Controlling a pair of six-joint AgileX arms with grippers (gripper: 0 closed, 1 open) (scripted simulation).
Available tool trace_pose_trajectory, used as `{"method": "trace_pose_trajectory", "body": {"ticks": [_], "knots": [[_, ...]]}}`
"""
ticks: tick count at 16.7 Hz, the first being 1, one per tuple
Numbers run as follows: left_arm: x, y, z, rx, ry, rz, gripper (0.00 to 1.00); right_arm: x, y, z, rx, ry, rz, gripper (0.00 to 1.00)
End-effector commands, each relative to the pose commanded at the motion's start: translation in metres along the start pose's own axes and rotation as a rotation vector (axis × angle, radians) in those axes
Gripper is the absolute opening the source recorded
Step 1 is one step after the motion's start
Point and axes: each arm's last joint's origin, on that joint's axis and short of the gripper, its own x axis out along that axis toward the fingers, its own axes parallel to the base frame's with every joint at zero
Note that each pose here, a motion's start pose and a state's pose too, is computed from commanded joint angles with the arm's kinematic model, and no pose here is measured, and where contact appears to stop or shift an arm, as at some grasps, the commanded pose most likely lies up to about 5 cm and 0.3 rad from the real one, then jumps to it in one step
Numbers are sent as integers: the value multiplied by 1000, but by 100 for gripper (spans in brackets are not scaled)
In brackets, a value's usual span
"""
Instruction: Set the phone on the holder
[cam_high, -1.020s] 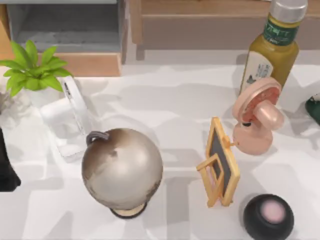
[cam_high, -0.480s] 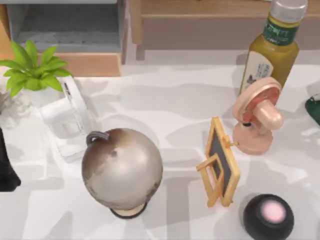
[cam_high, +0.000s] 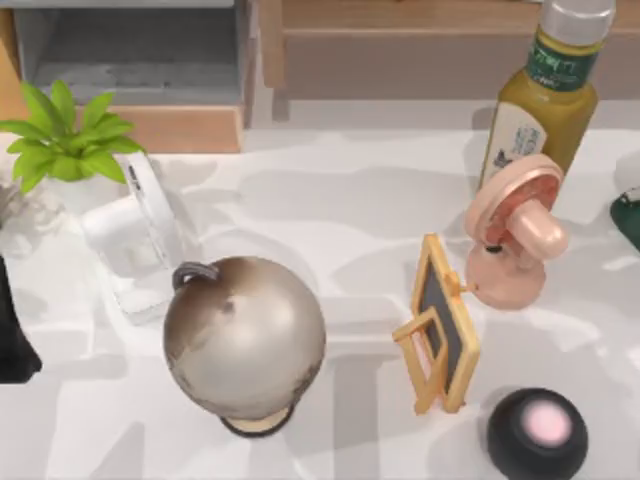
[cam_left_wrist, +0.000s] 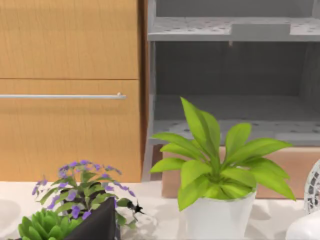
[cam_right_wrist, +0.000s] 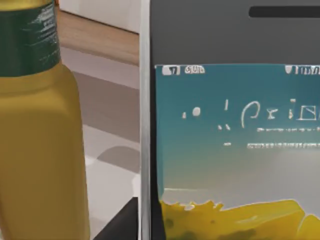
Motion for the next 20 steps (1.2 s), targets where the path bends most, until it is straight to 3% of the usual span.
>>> {"method": "trace_pose_trajectory", "body": {"ticks": [5, 10, 20], "knots": [[0, 0, 0, 0, 0, 0, 100, 31, 3, -11, 29, 22, 10, 0], [0, 0, 0, 0, 0, 0, 100, 35, 3, -12, 29, 24, 8, 0], [0, 0, 0, 0, 0, 0, 100, 35, 3, -12, 29, 24, 8, 75]]}}
